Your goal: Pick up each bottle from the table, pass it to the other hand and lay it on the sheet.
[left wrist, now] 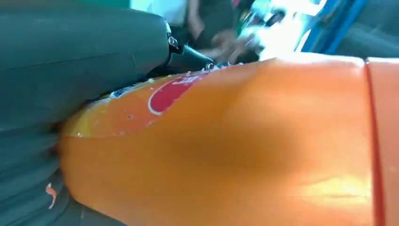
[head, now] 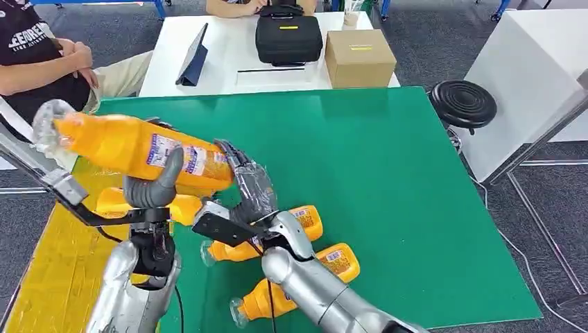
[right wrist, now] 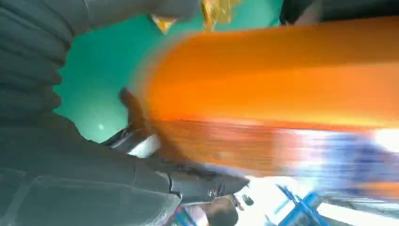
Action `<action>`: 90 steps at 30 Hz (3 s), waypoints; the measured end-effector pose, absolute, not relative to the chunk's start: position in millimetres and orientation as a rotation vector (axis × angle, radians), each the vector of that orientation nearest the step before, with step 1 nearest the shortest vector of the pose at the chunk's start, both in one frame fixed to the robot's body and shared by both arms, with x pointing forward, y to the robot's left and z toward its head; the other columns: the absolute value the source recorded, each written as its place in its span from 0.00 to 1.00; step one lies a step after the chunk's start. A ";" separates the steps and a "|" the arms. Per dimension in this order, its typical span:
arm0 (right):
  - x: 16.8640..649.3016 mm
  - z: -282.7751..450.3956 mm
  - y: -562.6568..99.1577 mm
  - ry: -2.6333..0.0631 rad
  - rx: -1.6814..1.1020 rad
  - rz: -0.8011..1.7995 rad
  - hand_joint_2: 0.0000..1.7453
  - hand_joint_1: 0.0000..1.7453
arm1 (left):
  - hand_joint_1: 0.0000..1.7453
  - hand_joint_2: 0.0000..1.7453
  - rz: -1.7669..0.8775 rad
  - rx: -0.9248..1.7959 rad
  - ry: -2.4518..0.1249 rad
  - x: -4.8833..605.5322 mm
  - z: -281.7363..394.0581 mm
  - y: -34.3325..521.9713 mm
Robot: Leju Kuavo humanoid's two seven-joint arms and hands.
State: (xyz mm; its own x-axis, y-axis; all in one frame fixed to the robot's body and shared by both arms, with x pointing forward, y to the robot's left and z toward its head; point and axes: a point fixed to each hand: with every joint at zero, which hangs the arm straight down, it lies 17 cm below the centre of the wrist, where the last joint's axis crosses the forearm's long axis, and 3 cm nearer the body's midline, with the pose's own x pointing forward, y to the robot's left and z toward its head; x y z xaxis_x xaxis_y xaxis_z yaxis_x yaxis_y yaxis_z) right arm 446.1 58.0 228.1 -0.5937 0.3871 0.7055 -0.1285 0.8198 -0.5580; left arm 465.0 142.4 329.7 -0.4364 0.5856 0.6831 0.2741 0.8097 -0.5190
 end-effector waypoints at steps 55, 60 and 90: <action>443.7 274.6 -289.2 -2.005 -0.631 0.642 1.00 0.00 | 1.00 1.00 -1.158 1.251 -1.614 440.3 203.4 272.2; 443.8 274.8 -292.9 -2.002 -0.637 0.626 1.00 0.00 | 1.00 1.00 -1.171 1.237 -1.618 439.1 202.7 267.2; 435.0 251.9 -287.8 -1.953 -0.620 0.631 1.00 0.00 | 1.00 1.00 -1.333 0.956 -1.478 432.2 114.9 234.8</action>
State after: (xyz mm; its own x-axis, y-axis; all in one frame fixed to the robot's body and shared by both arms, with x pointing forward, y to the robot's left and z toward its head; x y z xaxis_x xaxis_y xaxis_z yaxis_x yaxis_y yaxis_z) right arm 435.0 -287.8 251.9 -0.4132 0.6535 0.6342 0.1586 0.7374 -0.6566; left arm 432.2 234.8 114.9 -0.2960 -0.9475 0.1211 0.0225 0.1198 0.9925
